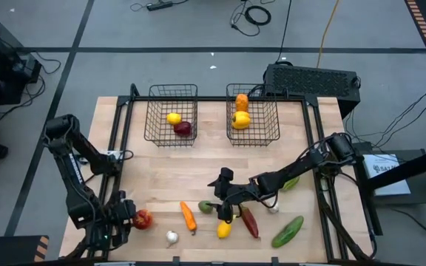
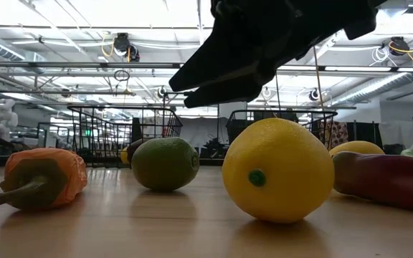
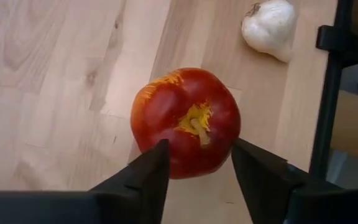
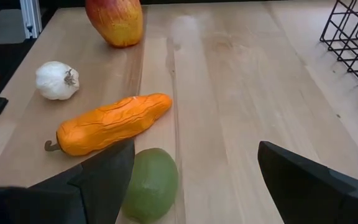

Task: Sort produce into baskets
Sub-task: Put the red red apple into the left mesh basket

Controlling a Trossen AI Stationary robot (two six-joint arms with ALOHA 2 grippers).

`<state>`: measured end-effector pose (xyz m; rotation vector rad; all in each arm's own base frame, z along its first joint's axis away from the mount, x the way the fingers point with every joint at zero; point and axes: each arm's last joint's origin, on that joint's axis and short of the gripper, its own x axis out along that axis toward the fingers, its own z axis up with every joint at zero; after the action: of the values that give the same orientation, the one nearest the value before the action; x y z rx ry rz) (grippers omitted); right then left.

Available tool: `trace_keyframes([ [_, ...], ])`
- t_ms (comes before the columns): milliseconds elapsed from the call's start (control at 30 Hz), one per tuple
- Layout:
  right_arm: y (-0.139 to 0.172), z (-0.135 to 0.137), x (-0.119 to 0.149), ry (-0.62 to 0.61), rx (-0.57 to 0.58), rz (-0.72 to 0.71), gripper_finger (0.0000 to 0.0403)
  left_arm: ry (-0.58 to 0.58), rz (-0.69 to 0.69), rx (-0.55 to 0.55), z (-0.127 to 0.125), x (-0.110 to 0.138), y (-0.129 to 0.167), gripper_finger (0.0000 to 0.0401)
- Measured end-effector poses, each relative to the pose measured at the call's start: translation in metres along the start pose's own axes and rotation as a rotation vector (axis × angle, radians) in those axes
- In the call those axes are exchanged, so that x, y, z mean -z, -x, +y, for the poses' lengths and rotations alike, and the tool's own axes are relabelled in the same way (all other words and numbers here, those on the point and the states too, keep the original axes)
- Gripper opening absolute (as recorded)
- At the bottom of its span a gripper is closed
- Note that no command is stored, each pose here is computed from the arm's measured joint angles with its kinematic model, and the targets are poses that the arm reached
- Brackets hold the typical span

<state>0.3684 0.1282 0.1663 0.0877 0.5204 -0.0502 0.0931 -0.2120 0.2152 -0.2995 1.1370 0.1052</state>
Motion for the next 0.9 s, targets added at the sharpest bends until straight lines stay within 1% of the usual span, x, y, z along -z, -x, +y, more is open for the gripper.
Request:
trace_keyframes([
  [100, 0.0, 0.0, 0.0, 0.004, 0.0, 0.0, 0.0332, -0.007, 0.001, -0.017, -0.0006, 0.0011, -0.0032, 0.0155],
  [233, 0.0, 0.0001, 0.0, 0.004, 0.0, 0.0, 0.0331, -0.007, -0.007, -0.029, -0.0013, 0.0009, -0.0055, 0.0142],
  [567, 0.0, 0.0001, 0.0, 0.005, -0.001, 0.0, 0.0332, 0.01, -0.01, -0.05, 0.0007, 0.0008, -0.0057, 0.0141],
  [900, 0.0, 0.0001, 0.0002, 0.008, 0.0, 0.0, 0.0331, 0.017, -0.011, -0.034, -0.005, -0.0033, 0.0024, 0.0141],
])
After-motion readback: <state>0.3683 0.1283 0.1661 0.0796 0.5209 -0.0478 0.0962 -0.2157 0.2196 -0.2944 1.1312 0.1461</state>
